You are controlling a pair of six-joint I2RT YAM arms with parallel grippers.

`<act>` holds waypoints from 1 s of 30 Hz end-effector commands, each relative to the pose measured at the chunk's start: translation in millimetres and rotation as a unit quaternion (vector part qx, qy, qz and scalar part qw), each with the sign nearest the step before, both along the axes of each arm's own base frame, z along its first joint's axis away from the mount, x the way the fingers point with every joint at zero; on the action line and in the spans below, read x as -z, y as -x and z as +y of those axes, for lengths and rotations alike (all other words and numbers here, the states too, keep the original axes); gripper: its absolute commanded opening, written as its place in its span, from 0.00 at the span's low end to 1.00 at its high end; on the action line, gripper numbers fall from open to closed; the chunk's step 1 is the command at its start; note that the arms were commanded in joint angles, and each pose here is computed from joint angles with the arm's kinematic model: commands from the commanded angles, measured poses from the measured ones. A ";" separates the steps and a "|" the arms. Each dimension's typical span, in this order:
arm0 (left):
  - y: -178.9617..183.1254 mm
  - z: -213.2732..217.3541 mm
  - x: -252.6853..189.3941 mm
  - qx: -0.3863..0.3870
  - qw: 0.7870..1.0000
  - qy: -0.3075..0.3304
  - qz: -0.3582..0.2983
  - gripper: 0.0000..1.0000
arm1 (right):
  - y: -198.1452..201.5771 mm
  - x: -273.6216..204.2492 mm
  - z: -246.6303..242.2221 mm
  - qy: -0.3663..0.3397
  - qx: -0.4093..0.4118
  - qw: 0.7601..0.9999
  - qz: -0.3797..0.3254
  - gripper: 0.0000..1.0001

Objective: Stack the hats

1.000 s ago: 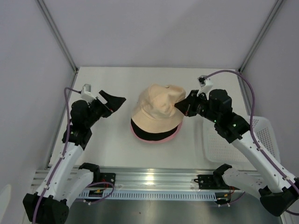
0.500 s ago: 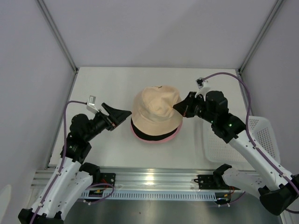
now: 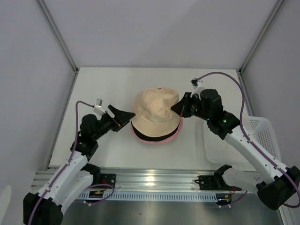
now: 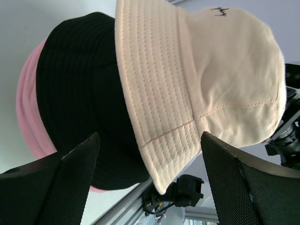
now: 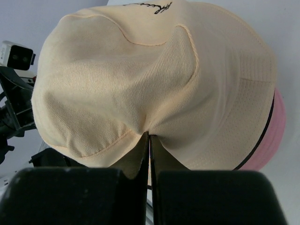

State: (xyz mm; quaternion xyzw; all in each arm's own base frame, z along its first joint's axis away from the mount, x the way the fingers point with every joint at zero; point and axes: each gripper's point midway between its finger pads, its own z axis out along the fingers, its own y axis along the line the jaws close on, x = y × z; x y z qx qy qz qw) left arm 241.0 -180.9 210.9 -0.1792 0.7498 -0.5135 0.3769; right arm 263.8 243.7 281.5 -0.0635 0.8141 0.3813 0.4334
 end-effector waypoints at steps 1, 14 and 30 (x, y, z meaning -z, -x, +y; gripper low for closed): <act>-8.7 -5.5 -20.0 0.003 0.999 0.027 -0.040 0.91 | -4.1 -22.2 9.0 -0.013 -0.018 0.999 -0.031 0.00; -23.3 -12.9 -14.6 0.002 0.997 0.069 -0.031 0.36 | -3.9 -23.7 10.0 -0.011 -0.023 0.999 -0.034 0.00; -26.8 22.6 47.3 -0.102 0.994 -0.027 0.039 0.01 | -21.2 -34.0 -90.0 -0.016 0.156 0.987 -0.034 0.79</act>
